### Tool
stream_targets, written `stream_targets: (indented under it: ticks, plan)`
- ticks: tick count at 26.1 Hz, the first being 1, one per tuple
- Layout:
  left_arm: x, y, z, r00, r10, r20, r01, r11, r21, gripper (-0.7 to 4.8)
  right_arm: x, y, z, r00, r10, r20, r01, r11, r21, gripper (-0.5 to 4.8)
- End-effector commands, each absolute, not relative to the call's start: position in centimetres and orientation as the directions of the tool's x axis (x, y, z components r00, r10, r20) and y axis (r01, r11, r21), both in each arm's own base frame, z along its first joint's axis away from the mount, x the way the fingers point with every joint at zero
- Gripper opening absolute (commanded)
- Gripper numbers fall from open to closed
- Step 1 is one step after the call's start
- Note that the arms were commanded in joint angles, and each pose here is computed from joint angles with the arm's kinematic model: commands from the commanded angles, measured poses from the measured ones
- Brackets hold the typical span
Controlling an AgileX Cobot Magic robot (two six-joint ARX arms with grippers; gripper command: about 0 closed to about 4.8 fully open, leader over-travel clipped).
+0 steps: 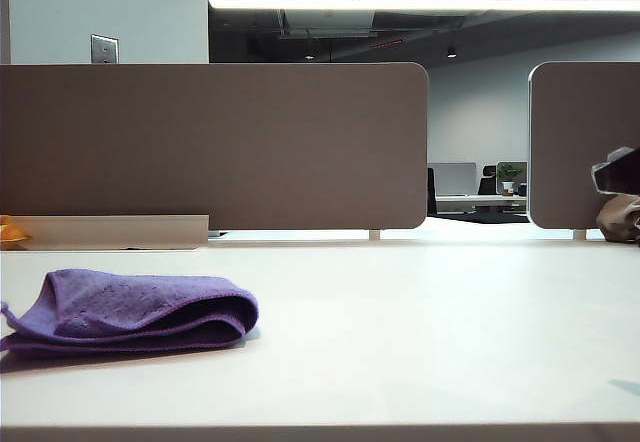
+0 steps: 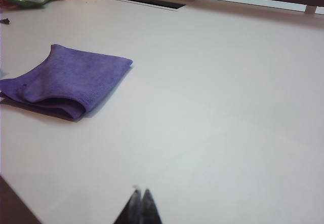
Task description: Fold the bottom of the cloth upward, then fold it vertically to form a square shape.
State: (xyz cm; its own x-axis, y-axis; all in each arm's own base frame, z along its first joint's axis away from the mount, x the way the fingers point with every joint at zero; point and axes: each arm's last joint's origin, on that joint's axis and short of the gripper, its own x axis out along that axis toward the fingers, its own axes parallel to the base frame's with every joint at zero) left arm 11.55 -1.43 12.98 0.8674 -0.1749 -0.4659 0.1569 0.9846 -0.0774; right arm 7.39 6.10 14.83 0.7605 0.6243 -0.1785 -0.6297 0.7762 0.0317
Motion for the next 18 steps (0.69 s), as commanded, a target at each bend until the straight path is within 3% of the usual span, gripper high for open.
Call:
stream_targets:
  ticks: [1,9,18]
  plan:
    - [11.64,-1.44,13.25,0.875,-0.179,-0.450,0.161,0.984,-0.077,-0.02,7.40,6.13,14.66,0.760,0.624,-0.182,-0.630,0.776,0.032,-0.08]
    - [11.64,-1.44,13.24,0.875,-0.179,-0.450,0.162,0.984,-0.077,-0.02,7.40,6.13,14.66,0.760,0.624,-0.182,-0.630,0.776,0.032,-0.08]
    - [11.33,-1.41,13.43,0.919,-0.184,-0.348,0.170,0.983,-0.070,-0.02,7.40,6.13,14.66,0.760,0.625,-0.182,-0.630,0.776,0.032,-0.08]
